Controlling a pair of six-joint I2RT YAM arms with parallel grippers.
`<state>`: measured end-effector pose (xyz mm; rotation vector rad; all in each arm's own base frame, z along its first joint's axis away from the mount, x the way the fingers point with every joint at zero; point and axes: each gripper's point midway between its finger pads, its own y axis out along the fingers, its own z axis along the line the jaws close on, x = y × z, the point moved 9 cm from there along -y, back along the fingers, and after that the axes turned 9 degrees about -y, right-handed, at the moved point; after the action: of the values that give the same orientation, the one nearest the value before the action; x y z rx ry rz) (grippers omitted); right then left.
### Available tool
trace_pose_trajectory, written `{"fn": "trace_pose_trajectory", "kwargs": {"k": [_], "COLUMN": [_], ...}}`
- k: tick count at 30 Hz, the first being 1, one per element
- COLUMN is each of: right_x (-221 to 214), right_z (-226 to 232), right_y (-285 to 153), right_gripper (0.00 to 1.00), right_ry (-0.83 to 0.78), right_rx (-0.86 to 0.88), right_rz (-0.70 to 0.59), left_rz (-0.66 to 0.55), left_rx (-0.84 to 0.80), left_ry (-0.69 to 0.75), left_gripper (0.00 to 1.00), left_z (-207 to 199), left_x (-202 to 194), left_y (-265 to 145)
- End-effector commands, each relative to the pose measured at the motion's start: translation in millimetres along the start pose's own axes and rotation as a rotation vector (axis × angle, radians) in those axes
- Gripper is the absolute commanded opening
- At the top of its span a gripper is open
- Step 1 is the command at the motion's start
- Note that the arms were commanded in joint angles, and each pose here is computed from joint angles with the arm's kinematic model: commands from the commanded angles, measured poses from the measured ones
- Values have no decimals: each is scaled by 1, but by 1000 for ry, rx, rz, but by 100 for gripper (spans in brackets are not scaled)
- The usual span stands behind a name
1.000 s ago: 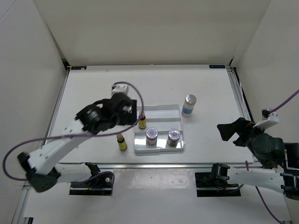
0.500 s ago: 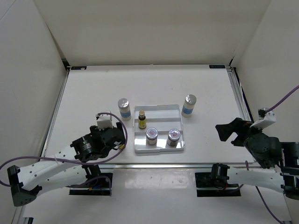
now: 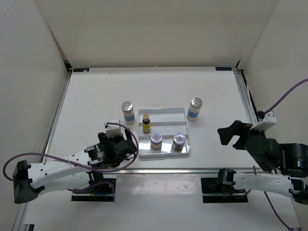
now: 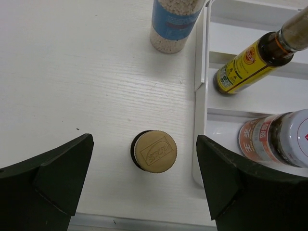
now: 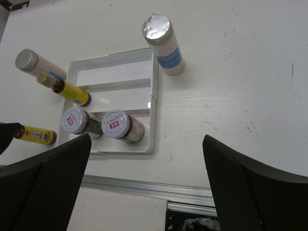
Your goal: Organize the condiment bottles
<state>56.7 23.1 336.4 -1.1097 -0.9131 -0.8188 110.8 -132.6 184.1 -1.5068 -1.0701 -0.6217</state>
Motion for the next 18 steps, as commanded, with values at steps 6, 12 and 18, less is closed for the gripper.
{"fn": "trace_pose_trajectory", "kwargs": {"k": [6,12,18], "right_x": [-16,-17,-19], "right_z": [-39,-49,-58], "right_y": [-9,-13,-17], "right_gripper": [100,100,100], "right_ry": [-112,-53,-13], "right_rx": [-71,-48,-33], "right_rz": [32,9,-5], "left_rz": [-124,-132,-114], "left_rx": [-10,-4,-22], "left_ry": [-38,-32,-22], "left_gripper": [91,54,22], "left_z": [-6,-20,-35], "left_x": [1,4,9], "left_y": [4,6,3]}}
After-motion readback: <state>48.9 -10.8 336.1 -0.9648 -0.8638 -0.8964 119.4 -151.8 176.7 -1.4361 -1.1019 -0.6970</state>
